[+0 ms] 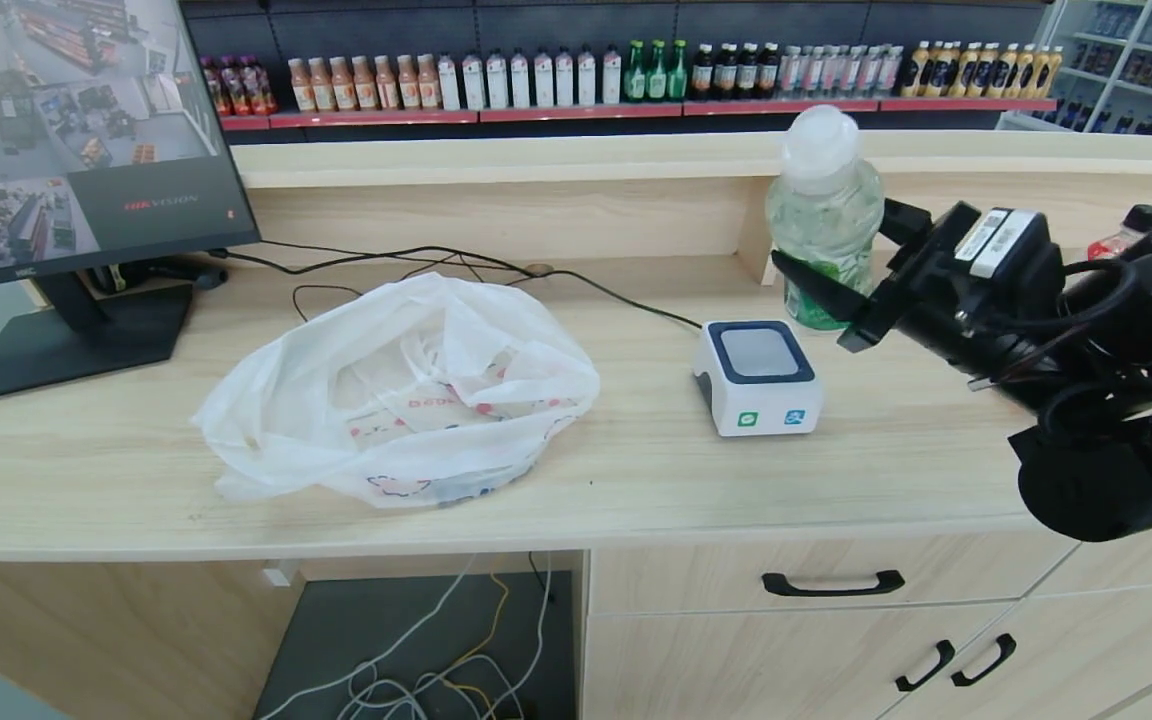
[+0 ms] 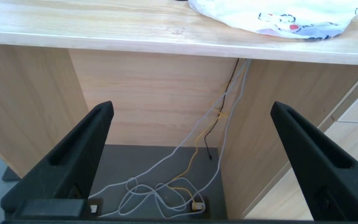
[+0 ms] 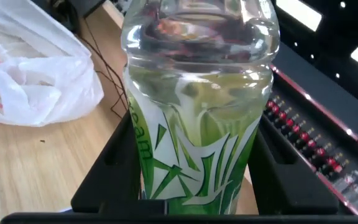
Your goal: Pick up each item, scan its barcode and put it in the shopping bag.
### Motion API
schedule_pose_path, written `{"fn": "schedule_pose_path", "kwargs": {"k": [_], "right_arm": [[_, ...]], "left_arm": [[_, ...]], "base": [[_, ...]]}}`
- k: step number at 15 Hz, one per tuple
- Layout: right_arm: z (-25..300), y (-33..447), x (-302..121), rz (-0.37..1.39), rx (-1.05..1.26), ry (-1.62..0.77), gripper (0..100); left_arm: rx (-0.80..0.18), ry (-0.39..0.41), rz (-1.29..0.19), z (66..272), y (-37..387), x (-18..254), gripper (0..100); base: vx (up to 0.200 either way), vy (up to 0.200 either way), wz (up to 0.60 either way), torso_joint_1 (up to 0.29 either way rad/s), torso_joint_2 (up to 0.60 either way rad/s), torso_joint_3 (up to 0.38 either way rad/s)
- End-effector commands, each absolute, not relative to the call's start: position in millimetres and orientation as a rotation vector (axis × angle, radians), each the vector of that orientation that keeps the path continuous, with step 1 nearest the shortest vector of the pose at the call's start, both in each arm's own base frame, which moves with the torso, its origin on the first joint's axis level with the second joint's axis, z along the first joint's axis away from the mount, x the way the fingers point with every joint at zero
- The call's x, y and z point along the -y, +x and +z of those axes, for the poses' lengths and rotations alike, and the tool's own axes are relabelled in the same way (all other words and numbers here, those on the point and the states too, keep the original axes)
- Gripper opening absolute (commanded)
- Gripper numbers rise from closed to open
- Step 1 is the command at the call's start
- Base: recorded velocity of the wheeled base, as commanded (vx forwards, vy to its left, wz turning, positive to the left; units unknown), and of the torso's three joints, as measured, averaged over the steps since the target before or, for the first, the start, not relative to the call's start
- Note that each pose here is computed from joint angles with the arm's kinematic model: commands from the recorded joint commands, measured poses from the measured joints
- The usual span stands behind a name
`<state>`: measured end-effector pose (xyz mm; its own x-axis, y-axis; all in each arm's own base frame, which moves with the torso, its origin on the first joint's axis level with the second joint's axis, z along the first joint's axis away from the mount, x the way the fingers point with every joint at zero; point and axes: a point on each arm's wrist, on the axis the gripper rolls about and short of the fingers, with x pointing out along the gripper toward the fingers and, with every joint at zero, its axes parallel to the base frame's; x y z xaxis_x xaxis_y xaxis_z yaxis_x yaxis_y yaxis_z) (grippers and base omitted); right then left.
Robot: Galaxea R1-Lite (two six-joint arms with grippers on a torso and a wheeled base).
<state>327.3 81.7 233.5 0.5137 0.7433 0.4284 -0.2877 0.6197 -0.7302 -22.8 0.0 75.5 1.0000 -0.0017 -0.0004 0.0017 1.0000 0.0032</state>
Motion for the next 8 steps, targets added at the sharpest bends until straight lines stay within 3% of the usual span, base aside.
{"fn": "schedule_pose_path", "kwargs": {"k": [1,4,8], "right_arm": [[243.1,311.1,-79.1,0.636,0.791,-0.576,0],[230.7,279.9,-68.7,0.424,0.571,-0.235,0],[222.2,275.3,-71.7,0.445,0.496,-0.068,0]], "left_arm": [[0.000,0.003,-0.002,75.5,-22.8,0.0,100],[0.000,0.003,-0.002,75.5,-22.8,0.0,100],[0.000,0.005,-0.002,75.5,-22.8,0.0,100]], "base": [[0.000,0.000,0.00,0.000,0.00,0.000],[0.000,0.000,0.00,0.000,0.00,0.000],[0.000,0.000,0.00,0.000,0.00,0.000]]}}
